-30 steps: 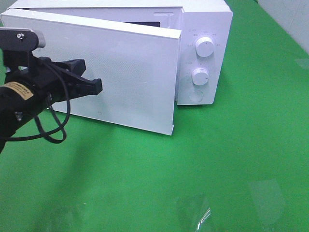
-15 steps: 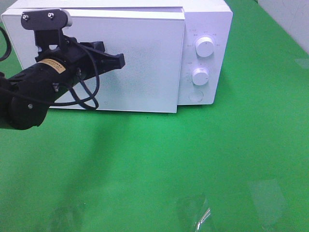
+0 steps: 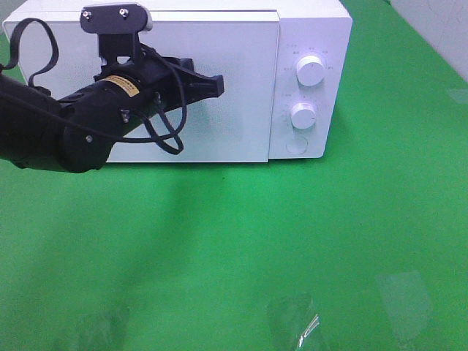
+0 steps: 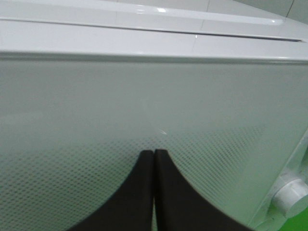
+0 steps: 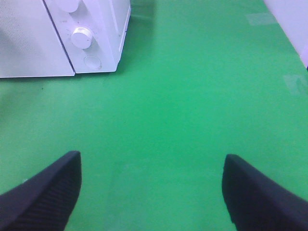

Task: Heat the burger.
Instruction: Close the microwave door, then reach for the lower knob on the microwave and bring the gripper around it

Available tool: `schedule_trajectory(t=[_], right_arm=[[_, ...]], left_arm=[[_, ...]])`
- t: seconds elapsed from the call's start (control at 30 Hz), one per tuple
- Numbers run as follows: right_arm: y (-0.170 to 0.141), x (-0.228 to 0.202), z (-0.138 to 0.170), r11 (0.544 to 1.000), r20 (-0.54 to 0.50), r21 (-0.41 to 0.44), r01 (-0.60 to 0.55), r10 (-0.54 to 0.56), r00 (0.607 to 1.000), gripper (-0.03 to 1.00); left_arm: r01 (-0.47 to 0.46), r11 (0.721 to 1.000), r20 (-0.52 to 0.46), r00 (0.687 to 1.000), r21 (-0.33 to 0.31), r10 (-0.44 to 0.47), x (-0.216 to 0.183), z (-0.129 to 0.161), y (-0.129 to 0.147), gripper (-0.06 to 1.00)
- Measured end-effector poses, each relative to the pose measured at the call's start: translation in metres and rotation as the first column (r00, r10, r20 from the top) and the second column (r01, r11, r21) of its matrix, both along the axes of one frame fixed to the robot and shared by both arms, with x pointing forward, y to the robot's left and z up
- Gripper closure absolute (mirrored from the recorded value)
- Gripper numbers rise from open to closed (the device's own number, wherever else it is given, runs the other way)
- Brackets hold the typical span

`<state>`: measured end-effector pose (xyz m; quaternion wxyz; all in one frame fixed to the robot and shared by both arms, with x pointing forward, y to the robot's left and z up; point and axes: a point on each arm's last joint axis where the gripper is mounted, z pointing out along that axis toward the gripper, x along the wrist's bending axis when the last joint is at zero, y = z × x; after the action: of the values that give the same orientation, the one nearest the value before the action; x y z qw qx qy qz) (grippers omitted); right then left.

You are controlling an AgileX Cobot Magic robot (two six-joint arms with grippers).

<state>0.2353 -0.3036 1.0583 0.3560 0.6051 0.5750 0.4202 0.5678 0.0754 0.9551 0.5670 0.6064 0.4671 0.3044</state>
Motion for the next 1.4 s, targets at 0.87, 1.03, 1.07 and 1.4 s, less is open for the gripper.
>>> schedule_trajectory(t=[0.87,1.03,1.07,1.4], right_arm=[[0.0,0.0,0.0,1.0,0.0,0.0,0.0,0.0,1.0,0.21],[0.0,0.0,0.0,1.0,0.0,0.0,0.0,0.0,1.0,0.21],[0.0,0.0,0.0,1.0,0.0,0.0,0.0,0.0,1.0,0.21],[0.0,0.0,0.0,1.0,0.0,0.0,0.0,0.0,1.0,0.21]], left_arm=[[0.141,0.984,-0.214,0.97,0.109,-0.115,-0.053,-0.026,-0.031,0.48],[0.273,0.944,-0.417,0.892,0.186,-0.176,-0.076,-0.03,-0.025,0.0],[0.273,0.944,-0.417,0.892,0.186,-0.176,-0.076,-0.03,-0.025,0.0],[0.339,0.921,-0.687,0.716,0.19,-0.122,-0.076,-0.004,0.032,-0.04]])
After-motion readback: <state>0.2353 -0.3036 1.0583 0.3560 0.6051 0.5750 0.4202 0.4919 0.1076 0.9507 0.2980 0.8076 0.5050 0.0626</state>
